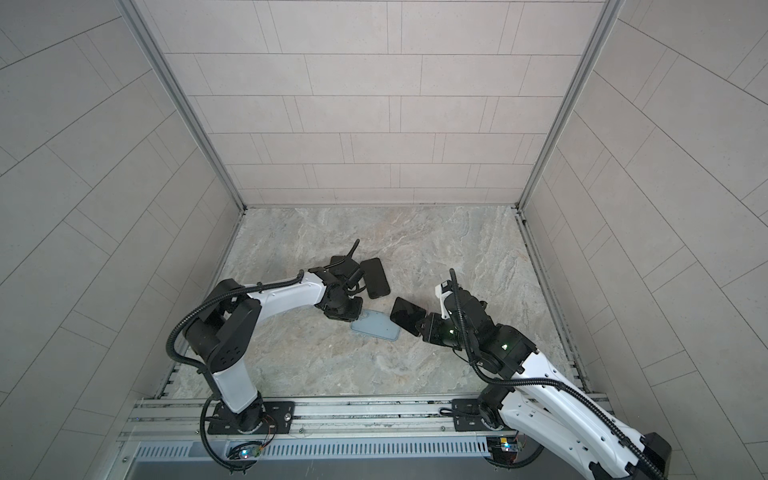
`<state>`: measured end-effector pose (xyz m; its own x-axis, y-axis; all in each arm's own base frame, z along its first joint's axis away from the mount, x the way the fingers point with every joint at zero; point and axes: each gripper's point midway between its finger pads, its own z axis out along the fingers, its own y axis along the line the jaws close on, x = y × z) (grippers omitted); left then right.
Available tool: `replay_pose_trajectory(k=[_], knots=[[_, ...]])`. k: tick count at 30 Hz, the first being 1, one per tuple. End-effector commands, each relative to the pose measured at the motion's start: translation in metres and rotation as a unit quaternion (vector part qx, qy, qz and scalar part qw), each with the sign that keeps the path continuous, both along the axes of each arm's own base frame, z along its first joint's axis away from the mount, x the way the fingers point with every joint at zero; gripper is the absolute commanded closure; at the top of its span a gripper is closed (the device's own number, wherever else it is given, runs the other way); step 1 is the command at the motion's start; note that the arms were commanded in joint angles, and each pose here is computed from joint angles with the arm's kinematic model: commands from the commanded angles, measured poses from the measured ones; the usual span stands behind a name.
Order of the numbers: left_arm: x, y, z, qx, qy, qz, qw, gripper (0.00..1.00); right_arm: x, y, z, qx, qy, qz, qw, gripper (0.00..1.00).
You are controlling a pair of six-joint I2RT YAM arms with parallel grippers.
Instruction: Put the phone into the phone case
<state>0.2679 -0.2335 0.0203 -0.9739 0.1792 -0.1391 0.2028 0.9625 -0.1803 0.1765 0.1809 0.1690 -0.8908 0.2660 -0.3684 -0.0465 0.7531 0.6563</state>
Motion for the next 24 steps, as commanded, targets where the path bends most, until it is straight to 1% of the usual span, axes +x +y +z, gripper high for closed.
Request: replay_pose_trajectory(k=[1,2,4,6,8,9,11,13,16,18,24], knots=[[0.003,-0.002,0.017,-0.020,-0.019,0.005,1.000,0.70,0.001,0.021,0.008,0.041,0.003,0.037,0.998,1.00],[0.001,-0.002,0.020,-0.023,-0.021,0.006,0.999,0.63,-0.001,0.026,0.008,0.045,0.009,0.048,0.998,1.00],[-0.001,-0.001,0.031,-0.038,-0.034,0.010,0.999,0.54,-0.002,0.034,0.011,0.055,0.016,0.068,0.996,1.00],[-0.005,-0.002,0.042,-0.063,-0.049,0.013,0.997,0.51,-0.003,0.042,0.013,0.070,0.021,0.084,0.994,1.00],[-0.006,-0.005,0.053,-0.107,-0.067,0.022,0.992,0.49,-0.003,0.051,0.014,0.085,0.031,0.097,0.991,1.00],[-0.006,-0.006,0.056,-0.137,-0.073,0.037,0.987,0.48,-0.002,0.055,0.014,0.094,0.036,0.103,0.990,1.00],[-0.004,-0.006,0.058,-0.205,-0.081,0.070,0.973,0.48,0.002,0.061,0.013,0.102,0.047,0.106,0.988,1.00],[0.000,-0.002,0.059,-0.279,-0.090,0.108,0.950,0.47,0.008,0.063,0.012,0.108,0.053,0.107,0.987,1.00],[0.004,0.010,0.057,-0.342,-0.099,0.151,0.922,0.47,0.018,0.063,0.009,0.103,0.061,0.108,0.987,1.00],[0.003,0.016,0.056,-0.359,-0.098,0.161,0.914,0.47,0.024,0.065,0.005,0.103,0.068,0.110,0.986,1.00],[0.002,0.013,0.052,-0.387,-0.094,0.156,0.904,0.45,0.043,0.075,-0.013,0.118,0.097,0.112,0.982,1.00]])
